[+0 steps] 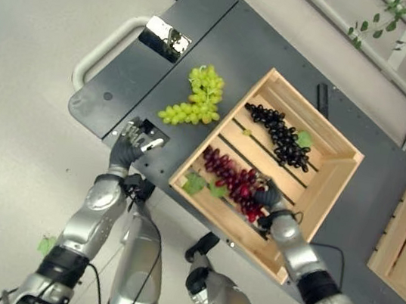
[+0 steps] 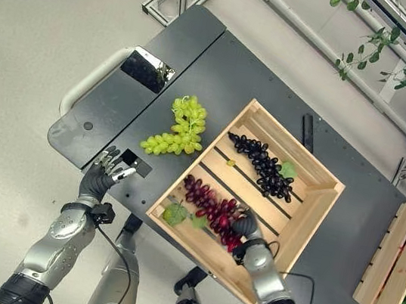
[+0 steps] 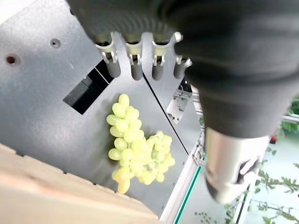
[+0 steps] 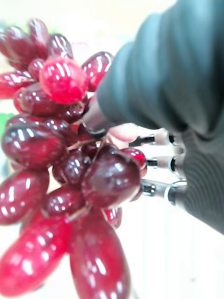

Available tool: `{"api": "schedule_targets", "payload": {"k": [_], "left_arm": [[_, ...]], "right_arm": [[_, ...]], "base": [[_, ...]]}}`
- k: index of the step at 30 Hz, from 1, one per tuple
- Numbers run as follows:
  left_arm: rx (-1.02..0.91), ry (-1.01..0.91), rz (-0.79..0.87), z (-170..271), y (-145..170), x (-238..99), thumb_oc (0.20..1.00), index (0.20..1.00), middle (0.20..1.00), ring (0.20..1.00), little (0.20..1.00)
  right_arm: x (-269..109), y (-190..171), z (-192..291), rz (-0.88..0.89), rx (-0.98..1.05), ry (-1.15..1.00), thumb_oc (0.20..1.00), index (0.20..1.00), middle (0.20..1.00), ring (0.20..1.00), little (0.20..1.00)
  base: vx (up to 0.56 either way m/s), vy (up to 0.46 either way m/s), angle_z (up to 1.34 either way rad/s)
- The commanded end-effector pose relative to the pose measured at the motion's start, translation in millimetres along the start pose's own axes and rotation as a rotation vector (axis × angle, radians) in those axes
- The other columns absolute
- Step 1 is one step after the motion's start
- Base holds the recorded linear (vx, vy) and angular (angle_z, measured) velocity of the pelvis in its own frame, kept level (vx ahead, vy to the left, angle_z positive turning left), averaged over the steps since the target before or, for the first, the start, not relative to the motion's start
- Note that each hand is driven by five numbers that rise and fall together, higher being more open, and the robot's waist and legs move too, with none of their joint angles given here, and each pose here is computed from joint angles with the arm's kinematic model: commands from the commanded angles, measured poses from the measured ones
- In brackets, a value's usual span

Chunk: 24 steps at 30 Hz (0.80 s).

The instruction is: Pick up the fruits from the basket on one side to the basket on the other side

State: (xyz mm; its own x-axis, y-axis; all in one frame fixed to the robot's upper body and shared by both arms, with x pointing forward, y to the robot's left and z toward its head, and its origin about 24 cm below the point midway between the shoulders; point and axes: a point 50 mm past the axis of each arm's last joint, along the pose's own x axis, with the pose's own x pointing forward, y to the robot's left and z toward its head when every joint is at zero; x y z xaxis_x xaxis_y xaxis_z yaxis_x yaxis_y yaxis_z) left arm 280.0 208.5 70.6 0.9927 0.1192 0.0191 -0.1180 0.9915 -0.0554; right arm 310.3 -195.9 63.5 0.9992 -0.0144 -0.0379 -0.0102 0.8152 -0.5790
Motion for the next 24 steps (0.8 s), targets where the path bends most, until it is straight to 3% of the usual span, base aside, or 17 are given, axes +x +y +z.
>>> {"api": "schedule_targets", "payload": {"k": [1,6,11,17,24], "left_arm": [[0.053,-0.068,-0.05,11,-1,-4,1.0,1.0,1.0,1.0,1.0],[0.128,-0.033,-0.075,6,8,-6,1.0,1.0,1.0,1.0,1.0],[0.185,0.001,-0.114,2,11,-7,1.0,1.0,1.0,1.0,1.0],[0.226,0.019,-0.195,3,5,-5,1.0,1.0,1.0,1.0,1.0],[0.239,0.014,-0.254,6,-4,-1,1.0,1.0,1.0,1.0,1.0]], "right_arm": [[11,-38,31,-0.067,-0.103,-0.137,0.2,0.2,0.2,0.2,0.2],[12,-110,87,-0.172,-0.313,-0.302,0.2,0.2,0.2,0.2,0.2],[12,-139,131,-0.164,-0.454,-0.392,0.2,0.2,0.2,0.2,0.2],[13,-144,206,-0.079,-0.672,-0.526,0.2,0.2,0.2,0.2,0.2],[16,-130,250,0.013,-0.741,-0.595,0.2,0.2,0.2,0.2,0.2]], "base": [[-0.01,0.033,-0.03],[0.01,0.032,-0.04],[0.01,0.024,-0.04],[0.02,0.04,-0.09],[0.02,0.016,0.01]]}}
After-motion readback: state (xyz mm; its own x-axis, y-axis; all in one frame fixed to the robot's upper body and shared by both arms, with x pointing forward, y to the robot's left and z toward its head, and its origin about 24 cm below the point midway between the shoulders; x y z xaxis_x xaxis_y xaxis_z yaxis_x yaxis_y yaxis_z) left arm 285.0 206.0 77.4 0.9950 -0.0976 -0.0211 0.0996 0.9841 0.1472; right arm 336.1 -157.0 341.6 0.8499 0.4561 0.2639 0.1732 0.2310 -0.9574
